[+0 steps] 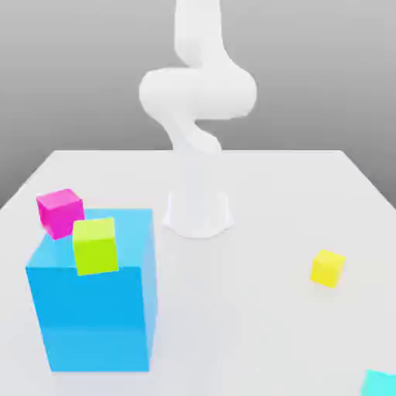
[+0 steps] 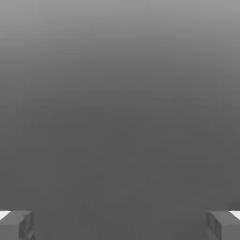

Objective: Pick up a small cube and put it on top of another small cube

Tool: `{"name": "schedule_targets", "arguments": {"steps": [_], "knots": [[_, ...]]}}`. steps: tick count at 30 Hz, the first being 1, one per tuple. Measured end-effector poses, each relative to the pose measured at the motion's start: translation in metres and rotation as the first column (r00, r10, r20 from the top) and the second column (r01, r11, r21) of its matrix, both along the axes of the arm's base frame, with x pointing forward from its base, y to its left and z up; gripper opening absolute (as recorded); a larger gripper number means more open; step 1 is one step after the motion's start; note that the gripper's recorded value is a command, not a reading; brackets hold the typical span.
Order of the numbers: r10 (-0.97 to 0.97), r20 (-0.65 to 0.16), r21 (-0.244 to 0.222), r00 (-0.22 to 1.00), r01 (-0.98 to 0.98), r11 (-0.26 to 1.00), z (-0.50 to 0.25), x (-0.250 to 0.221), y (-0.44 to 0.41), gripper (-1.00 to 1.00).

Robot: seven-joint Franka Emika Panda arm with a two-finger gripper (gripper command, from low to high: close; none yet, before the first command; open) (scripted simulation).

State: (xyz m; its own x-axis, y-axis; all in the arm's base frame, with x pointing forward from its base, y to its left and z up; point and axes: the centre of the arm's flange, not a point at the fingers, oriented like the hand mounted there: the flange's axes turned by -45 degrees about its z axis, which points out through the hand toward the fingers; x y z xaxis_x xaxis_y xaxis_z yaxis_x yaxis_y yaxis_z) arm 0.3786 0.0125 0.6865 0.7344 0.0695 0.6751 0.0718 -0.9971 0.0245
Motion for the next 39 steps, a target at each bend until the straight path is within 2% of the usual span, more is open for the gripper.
{"name": "schedule_targets", "arguments": {"steps": [8,16,23,30,32,35,36,39], "knots": [[0.259,-0.189,-0.094,0.947,-0.280,0.955,-0.096,0.089,0.056,0.00],[0.475,-0.373,-0.131,0.797,-0.552,0.824,-0.215,0.142,0.125,0.00],[0.613,-0.520,-0.115,0.594,-0.761,0.639,-0.334,0.156,0.190,0.00],[0.678,-0.646,-0.055,0.351,-0.907,0.417,-0.459,0.141,0.239,0.00],[0.683,-0.668,-0.037,0.295,-0.930,0.365,-0.494,0.135,0.248,0.00],[0.684,-0.674,-0.031,0.278,-0.937,0.349,-0.542,0.133,0.251,0.00],[0.685,-0.674,-0.031,0.277,-0.937,0.348,-0.554,0.132,0.251,-1.00],[0.684,-0.675,-0.031,0.276,-0.937,0.348,-0.554,0.132,0.251,-1.00]]}}
